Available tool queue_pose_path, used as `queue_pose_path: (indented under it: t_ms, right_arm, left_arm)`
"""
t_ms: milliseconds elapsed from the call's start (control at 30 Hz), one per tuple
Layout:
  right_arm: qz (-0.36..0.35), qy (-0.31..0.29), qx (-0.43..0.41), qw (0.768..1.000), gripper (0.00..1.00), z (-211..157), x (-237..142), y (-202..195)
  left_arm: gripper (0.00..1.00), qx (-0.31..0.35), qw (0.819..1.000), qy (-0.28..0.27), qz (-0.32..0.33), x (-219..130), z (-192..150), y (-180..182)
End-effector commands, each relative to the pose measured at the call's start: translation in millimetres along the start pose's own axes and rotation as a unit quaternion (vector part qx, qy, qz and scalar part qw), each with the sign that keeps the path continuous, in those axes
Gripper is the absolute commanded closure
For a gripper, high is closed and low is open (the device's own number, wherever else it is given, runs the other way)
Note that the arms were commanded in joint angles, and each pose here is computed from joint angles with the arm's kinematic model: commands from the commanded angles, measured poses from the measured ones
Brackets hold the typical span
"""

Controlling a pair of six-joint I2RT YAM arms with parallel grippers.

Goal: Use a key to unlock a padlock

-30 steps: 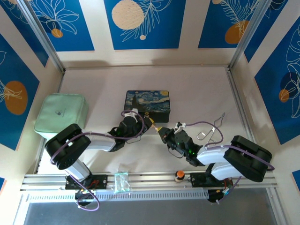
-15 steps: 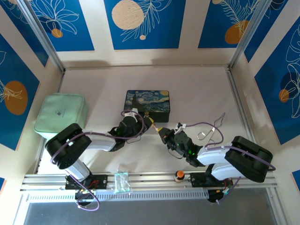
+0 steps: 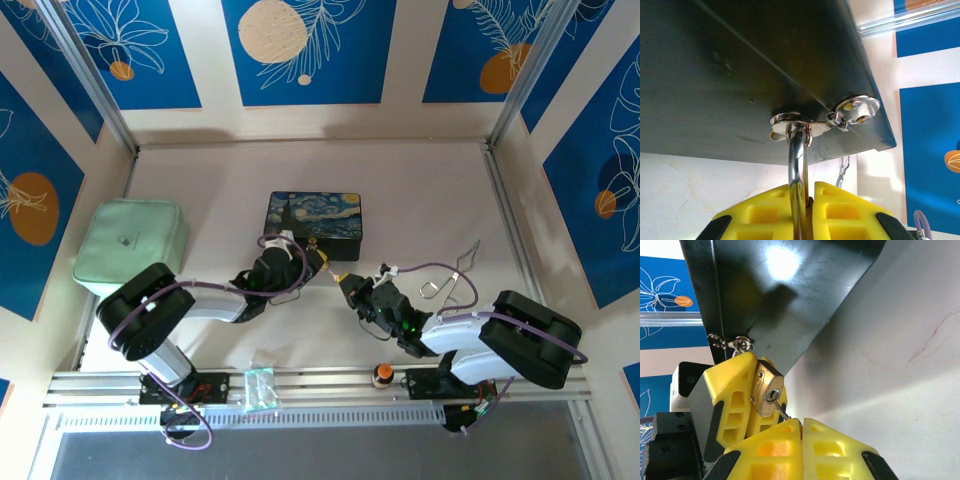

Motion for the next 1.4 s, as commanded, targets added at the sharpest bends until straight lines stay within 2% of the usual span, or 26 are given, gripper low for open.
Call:
queue_pose_path:
  t_ms: [0, 367, 633, 800, 1000, 1067, 1200, 1367]
  right_arm:
    - [0.005, -0.022, 0.002, 1.0, 1.0, 7, -1, -1]
    - [0.008, -0.016, 0.002, 1.0, 1.0, 4, 3, 0]
    - [0.011, -0.019, -0.002, 1.0, 1.0, 5, 1, 0]
    - [0.013, -0.02, -0.003, 1.0, 1.0, 6, 2, 2]
    - [0.02, -0.021, -0.005, 1.0, 1.0, 8, 1, 3]
    - [0.012, -0.023, -0.003, 1.0, 1.0, 10, 0, 1]
    - [0.026, -0.02, -0.016, 0.999, 1.0, 9, -2, 10]
    - [0.019, -0.02, -0.017, 0.999, 1.0, 11, -3, 10]
  left_arm:
    - [1.0, -0.001, 0.998, -0.022, -0.053, -2, 14, -27]
    - [1.0, -0.007, 0.998, -0.013, -0.057, -3, 6, -23]
    - [1.0, 0.003, 0.999, -0.012, -0.034, -1, 2, -11]
    - [1.0, 0.002, 0.999, -0.007, -0.046, 0, 0, -20]
    - [1.0, -0.008, 0.999, 0.011, -0.048, 0, -18, -20]
    - [1.0, -0.021, 0.997, 0.001, -0.073, -1, -16, -26]
    - [1.0, -0.013, 0.998, 0.012, -0.065, 1, -20, -30]
    - [1.0, -0.026, 0.996, 0.012, -0.086, -1, -21, -39]
Point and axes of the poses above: each hand's point on the last joint's axis, 136 mm out from that joint toward the fingers, its own x axis out along the fingers, its own y axis along the line the jaws close on, z = x × y, the point moved 1 cm from there along -x, back along the fingers, and after that the axes turned 9 degrees about x, right-handed, at the moved point
